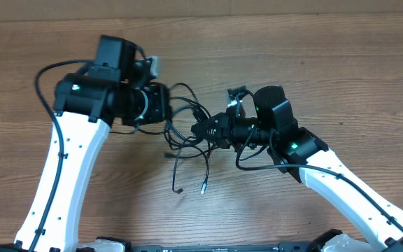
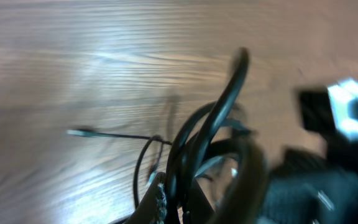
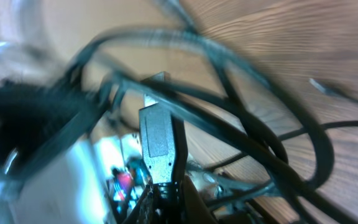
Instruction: Untangle cables
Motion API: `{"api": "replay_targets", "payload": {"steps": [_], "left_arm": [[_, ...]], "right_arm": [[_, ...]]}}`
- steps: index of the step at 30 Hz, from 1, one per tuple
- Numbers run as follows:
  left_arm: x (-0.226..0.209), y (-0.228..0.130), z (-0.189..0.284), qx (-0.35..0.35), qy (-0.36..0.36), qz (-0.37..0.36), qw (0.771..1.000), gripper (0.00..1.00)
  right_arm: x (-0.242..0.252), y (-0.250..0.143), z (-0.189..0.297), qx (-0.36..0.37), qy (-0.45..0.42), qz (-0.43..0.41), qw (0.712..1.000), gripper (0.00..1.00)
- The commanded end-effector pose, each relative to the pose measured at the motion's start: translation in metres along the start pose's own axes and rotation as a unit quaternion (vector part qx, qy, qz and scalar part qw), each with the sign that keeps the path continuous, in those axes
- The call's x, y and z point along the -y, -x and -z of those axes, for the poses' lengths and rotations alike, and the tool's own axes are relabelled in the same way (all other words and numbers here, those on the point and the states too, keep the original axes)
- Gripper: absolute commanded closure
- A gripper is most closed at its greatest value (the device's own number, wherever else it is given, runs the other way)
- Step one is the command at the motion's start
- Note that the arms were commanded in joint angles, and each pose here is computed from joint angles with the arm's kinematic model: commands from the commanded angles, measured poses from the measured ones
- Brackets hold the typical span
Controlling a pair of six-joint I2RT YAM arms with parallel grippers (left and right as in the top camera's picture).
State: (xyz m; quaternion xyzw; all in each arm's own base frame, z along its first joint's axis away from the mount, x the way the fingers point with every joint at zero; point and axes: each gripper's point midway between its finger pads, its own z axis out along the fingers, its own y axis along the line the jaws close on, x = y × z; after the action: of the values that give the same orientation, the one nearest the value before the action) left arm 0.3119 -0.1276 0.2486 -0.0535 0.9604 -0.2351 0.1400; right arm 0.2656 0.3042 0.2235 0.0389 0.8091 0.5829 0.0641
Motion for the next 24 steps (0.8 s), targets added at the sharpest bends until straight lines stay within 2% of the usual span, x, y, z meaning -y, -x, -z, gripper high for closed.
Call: {"api": "replay_targets", "payload": {"steps": [1,3,7,11,17,21,24], "left_arm": [[-0.036,0.024,0.016,0.063,0.066,0.111,0.990,0.96],[-0.040,0.029,0.018,0.073,0.064,0.140,0.985,0.95],[-0.041,0.036,0.019,0.089,0.056,0.186,0.977,0.95],[-0.040,0.039,0.020,0.097,0.048,0.235,0.966,0.96],[-0.037,0.047,0.021,0.115,0.023,0.347,0.930,0.94],[-0.020,0.060,0.022,0.121,-0.021,0.317,0.941,0.93],[-0.008,0.064,0.023,0.123,-0.038,0.211,0.969,0.95]], "right_arm": [[-0.038,-0.033,0.015,-0.072,0.076,0.153,0.983,0.96],[-0.048,-0.049,0.021,-0.111,0.113,0.204,0.966,0.96],[-0.055,-0.072,0.029,-0.166,0.157,0.249,0.941,0.96],[-0.054,-0.076,0.029,-0.174,0.155,0.240,0.942,0.96],[-0.038,-0.078,0.022,-0.176,0.118,0.196,0.957,0.95],[0.001,-0.069,0.014,-0.143,0.019,0.121,0.982,0.79],[0.034,-0.055,0.014,-0.098,-0.067,0.087,0.989,0.74]]}}
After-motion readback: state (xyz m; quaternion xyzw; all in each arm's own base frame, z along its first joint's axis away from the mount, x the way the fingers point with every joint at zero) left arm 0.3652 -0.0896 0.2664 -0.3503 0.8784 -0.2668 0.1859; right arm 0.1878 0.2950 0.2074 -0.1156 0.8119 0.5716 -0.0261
